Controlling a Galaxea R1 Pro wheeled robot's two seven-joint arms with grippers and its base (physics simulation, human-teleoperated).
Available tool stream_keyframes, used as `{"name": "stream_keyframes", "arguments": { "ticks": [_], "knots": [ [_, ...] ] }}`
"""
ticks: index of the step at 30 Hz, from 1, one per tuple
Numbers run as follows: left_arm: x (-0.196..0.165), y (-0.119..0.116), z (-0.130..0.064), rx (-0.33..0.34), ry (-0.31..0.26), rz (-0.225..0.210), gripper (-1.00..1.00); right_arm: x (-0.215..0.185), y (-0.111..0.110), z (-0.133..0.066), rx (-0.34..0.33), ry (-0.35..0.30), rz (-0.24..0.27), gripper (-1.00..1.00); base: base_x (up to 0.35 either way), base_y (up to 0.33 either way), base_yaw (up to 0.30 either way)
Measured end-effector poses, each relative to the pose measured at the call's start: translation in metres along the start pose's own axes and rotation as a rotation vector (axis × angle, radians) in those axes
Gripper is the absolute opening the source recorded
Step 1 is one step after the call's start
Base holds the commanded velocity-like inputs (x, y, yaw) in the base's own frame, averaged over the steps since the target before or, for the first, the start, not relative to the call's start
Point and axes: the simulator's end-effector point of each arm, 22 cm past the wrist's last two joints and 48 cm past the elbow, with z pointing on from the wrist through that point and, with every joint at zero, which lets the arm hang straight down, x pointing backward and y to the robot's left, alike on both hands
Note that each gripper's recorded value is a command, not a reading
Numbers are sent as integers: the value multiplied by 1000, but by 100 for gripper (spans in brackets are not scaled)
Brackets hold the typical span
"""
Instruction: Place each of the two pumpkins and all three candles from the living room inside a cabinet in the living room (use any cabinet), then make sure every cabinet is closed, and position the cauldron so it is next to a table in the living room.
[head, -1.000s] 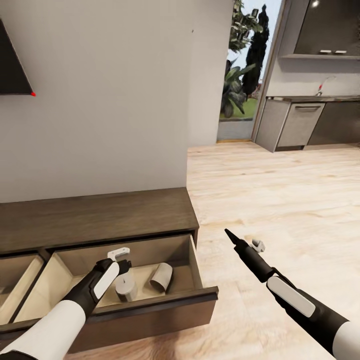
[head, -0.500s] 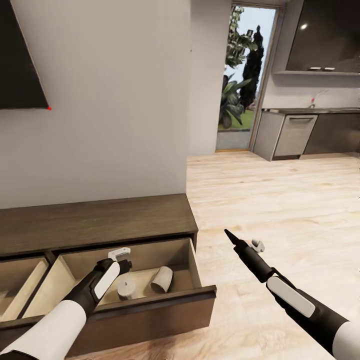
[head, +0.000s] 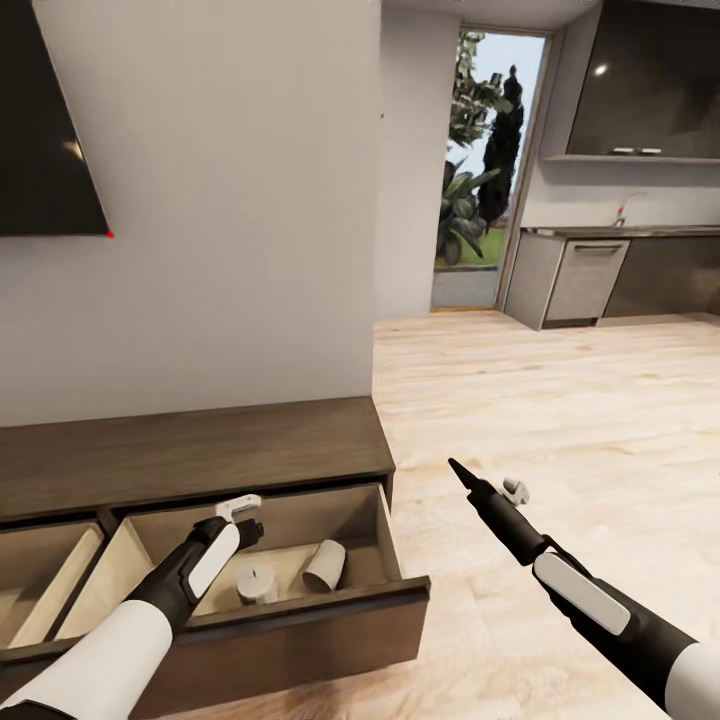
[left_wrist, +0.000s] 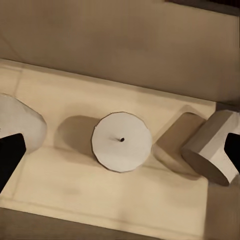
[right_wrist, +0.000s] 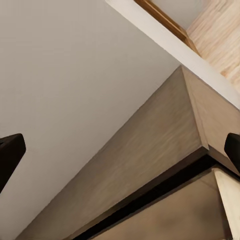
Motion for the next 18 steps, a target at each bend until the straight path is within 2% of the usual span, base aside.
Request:
{"name": "stream_keyframes", "arguments": {
  "ticks": [12,18],
  "knots": [
    [-21,-3,-17,-1,1,0,100,-17,20,7,-1,1,0,100,-179,9,0],
    [-31,-6,-26,0,1,0,100,-26,31,10,-1,1,0,100,-43,4,0]
  ]
}}
